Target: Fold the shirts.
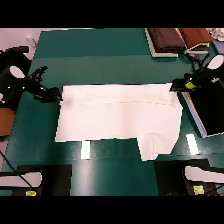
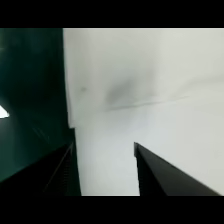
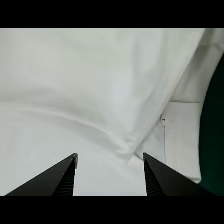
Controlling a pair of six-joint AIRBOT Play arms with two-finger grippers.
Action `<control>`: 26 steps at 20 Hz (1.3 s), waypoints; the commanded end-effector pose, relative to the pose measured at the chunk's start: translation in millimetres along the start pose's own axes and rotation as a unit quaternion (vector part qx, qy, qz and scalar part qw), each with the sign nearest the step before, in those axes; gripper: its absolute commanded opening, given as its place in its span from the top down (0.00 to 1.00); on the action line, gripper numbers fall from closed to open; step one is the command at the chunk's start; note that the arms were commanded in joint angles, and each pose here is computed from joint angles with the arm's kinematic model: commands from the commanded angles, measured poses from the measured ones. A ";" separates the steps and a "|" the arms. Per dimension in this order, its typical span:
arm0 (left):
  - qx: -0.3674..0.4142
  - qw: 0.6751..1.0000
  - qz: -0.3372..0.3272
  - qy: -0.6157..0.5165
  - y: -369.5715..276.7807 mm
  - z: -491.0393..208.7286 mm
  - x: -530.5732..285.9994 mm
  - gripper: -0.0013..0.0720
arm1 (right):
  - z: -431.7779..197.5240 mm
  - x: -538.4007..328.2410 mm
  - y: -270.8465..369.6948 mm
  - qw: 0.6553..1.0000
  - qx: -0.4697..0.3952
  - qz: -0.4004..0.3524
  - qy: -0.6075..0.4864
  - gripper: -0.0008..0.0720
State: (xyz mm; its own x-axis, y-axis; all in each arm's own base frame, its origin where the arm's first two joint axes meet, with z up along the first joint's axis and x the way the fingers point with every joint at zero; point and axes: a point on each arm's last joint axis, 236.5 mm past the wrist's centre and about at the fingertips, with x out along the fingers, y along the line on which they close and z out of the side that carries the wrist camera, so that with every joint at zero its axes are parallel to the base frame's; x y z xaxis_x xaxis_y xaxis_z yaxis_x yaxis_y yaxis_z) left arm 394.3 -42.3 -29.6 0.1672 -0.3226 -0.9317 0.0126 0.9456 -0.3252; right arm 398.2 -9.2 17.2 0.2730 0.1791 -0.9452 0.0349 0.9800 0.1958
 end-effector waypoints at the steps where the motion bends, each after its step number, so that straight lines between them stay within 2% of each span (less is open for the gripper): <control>1: -0.001 0.998 0.053 0.014 15.5 -37.1 -24.0 0.34 | -2.2 -47.3 12.2 0.999 -0.015 0.001 -0.033 0.33; 7: -0.041 0.994 0.053 0.085 18.2 -171.0 0.8 0.34 | -6.6 -105.8 32.5 0.994 -0.038 0.003 -0.099 0.33; 9: -0.060 0.992 0.053 0.094 21.3 -193.8 13.9 0.34 | -7.2 -111.0 33.6 0.994 -0.039 0.002 -0.105 0.33; 13: -0.087 0.993 0.004 0.084 0.7 -195.4 25.9 0.34 | -9.0 -111.8 34.2 0.994 -0.039 0.003 -0.103 0.34; 14: -0.084 0.994 -0.002 0.075 -2.6 -191.0 27.1 0.34 | -9.7 -111.6 34.2 0.994 -0.039 0.003 -0.102 0.37; 17: -0.091 0.994 -0.013 0.065 -7.4 -185.9 27.7 0.35 | -16.0 -110.4 34.5 0.995 -0.040 0.004 -0.088 0.37; 18: -0.094 0.993 -0.021 0.064 -11.6 -184.9 27.6 0.45 | -18.2 -109.6 34.6 0.996 -0.040 0.005 -0.084 0.37; 19: -0.088 0.994 -0.025 0.061 -13.2 -183.4 27.5 0.80 | -22.1 -106.3 33.7 0.996 -0.039 0.005 -0.077 0.37; 20: -0.082 0.995 -0.026 0.059 -13.5 -182.0 27.0 0.95 | -31.2 -100.3 28.7 0.997 -0.035 -0.001 -0.065 0.37; 22: -0.072 0.996 -0.026 0.054 -15.4 -178.0 20.0 0.95 | -60.2 -82.5 15.8 1.000 -0.011 -0.001 -0.029 0.37; 25: -0.055 0.998 -0.024 0.017 -20.4 -161.6 1.1 0.95 | -136.3 -49.3 -18.0 0.996 0.054 -0.001 0.065 0.36; 26: -0.050 0.998 -0.024 0.006 -22.1 -159.3 -3.8 0.95 | -166.7 -38.2 -28.7 0.991 0.090 0.004 0.103 0.28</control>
State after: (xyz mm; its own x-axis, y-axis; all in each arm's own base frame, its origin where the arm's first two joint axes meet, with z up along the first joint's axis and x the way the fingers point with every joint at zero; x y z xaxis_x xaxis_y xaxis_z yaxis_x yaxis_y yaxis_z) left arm 229.8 -68.3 -60.5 0.1071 -0.3688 -0.9233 -0.1084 0.9188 -0.3795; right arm 284.6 -20.5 47.4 0.2336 0.1744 -0.9566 0.1026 0.9739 0.2026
